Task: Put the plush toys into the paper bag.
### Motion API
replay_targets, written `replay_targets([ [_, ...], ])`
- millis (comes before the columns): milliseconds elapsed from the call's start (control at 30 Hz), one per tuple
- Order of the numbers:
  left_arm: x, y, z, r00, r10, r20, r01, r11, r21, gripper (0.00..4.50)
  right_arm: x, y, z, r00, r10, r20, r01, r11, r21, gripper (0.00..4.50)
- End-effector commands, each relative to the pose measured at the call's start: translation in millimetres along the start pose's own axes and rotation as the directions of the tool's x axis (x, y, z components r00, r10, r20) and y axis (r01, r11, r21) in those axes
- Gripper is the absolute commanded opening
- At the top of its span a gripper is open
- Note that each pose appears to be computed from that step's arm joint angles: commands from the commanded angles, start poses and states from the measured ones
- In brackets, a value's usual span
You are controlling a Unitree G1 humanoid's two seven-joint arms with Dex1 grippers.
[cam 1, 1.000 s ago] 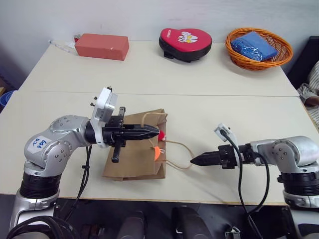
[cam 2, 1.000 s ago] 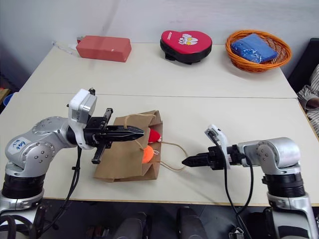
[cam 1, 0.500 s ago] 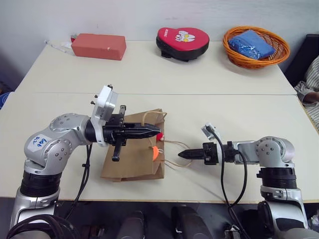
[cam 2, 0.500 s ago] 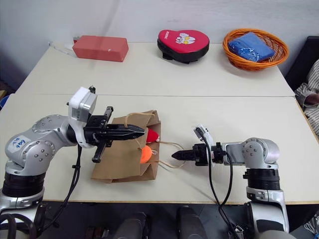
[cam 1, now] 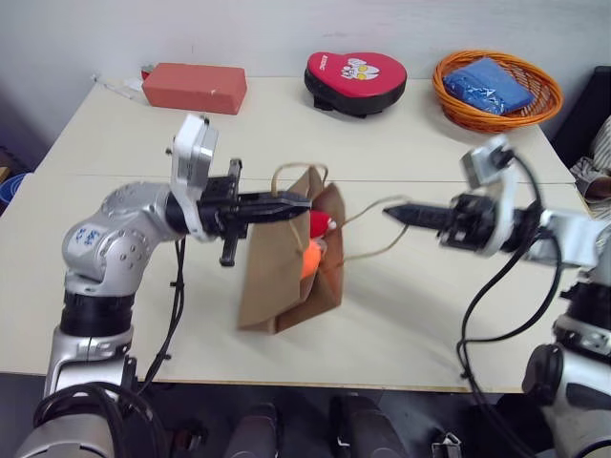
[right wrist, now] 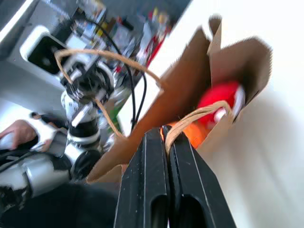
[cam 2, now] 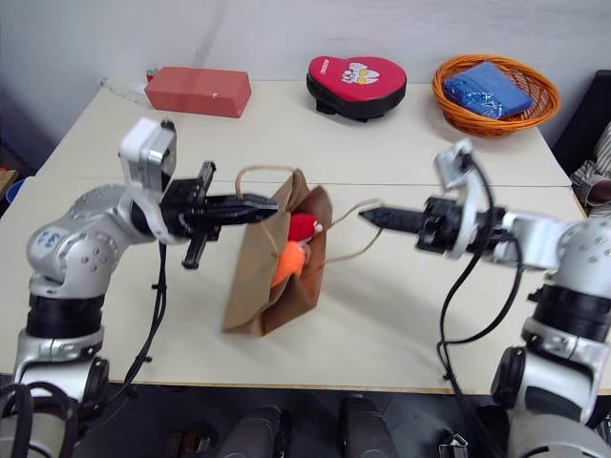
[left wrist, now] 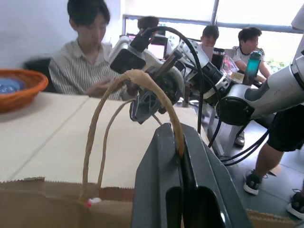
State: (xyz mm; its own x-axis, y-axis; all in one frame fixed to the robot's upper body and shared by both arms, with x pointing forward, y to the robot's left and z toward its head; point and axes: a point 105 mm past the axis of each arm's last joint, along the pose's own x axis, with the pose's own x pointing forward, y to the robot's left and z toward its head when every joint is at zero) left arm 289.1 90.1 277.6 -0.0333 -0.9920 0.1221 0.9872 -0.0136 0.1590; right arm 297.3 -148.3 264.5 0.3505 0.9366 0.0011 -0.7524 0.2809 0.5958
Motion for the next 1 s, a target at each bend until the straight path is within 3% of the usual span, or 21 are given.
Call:
replay_targets([
  [33,3.3,7.4,17.3,0.999,-0.028,0.045,0.025,0.998,0.062,0.0,-7.5,23.5,32.4,0.996,0.049,0.068,-0.042,0.994,-0.104,0.03],
  [200,3.9,21.7,23.1,0.998,-0.006,0.055,0.0,0.993,0.114,0.0,0.5,37.2,46.4,0.996,0.079,0.046,-0.072,0.986,-0.15,0.03],
  [600,-7.0,24.6,-8.3,0.992,0.125,0.023,-0.127,0.985,0.118,0.0,36.0,15.2,22.8,0.995,0.038,0.089,-0.016,0.97,-0.242,0.03],
  [700,-12.8,24.2,-5.7,0.988,0.152,0.011,-0.152,0.982,0.113,0.62,31.2,10.0,19.1,0.996,0.02,0.088,0.003,0.966,-0.259,0.0],
  [800,-18.5,21.4,-1.8,0.986,0.165,-0.008,-0.162,0.979,0.126,1.51,23.7,9.7,14.0,0.999,0.017,0.049,-0.003,0.96,-0.278,0.64],
  [1000,-31.2,12.7,-2.2,0.978,0.197,-0.064,-0.187,0.973,0.132,3.28,8.3,10.3,5.0,1.0,0.0,-0.013,-0.005,0.931,-0.366,2.6],
])
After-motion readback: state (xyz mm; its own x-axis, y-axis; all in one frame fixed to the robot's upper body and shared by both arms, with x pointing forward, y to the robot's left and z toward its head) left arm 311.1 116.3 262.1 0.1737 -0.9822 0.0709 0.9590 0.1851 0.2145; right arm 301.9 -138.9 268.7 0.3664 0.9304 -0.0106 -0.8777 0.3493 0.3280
